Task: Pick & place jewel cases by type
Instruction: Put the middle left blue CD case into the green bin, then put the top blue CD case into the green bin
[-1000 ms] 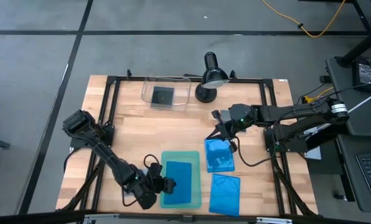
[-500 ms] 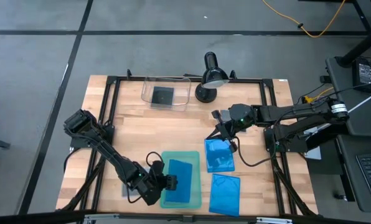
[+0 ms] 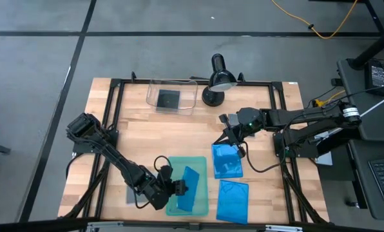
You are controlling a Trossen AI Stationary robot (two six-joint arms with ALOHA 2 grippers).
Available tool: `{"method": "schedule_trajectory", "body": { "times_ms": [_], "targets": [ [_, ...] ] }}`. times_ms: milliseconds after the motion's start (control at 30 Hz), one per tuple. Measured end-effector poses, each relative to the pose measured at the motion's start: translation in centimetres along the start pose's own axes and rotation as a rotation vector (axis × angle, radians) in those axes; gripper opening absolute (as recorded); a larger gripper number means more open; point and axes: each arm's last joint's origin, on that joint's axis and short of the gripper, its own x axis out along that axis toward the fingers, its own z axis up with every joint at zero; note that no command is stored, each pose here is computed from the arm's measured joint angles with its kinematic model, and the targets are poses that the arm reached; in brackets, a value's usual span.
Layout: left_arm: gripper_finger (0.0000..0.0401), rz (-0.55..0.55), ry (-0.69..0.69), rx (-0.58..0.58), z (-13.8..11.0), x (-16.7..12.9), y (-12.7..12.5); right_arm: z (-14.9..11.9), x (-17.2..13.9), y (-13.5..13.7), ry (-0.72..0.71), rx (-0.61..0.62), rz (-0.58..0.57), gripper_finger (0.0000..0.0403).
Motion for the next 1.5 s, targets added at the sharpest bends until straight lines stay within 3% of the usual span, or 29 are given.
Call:
{"method": "schedule_trajectory", "body": {
  "times_ms": [467,867,1300,1500],
  "targets": [
    [0.0164,0.137,0.049,0.003,1.1,0.6,0.5,-0.4,0.0,0.3,0.034,0.011,0.047,0.001],
    [0.0164,0.191,0.077,0.0,1.5,0.4,0.6,-0.4,0.0,0.3,0.037,0.011,0.048,0.001],
    [0.0164,0.269,0.027,0.018,4.5,-4.8,-1.0,-0.6,0.0,0.6,0.038,-0.027,0.106,0.001],
    [0.0164,0.227,-0.072,0.046,5.8,-5.9,-1.7,-1.4,-0.1,0.8,0.141,0.032,0.085,0.001]
  ]
}}
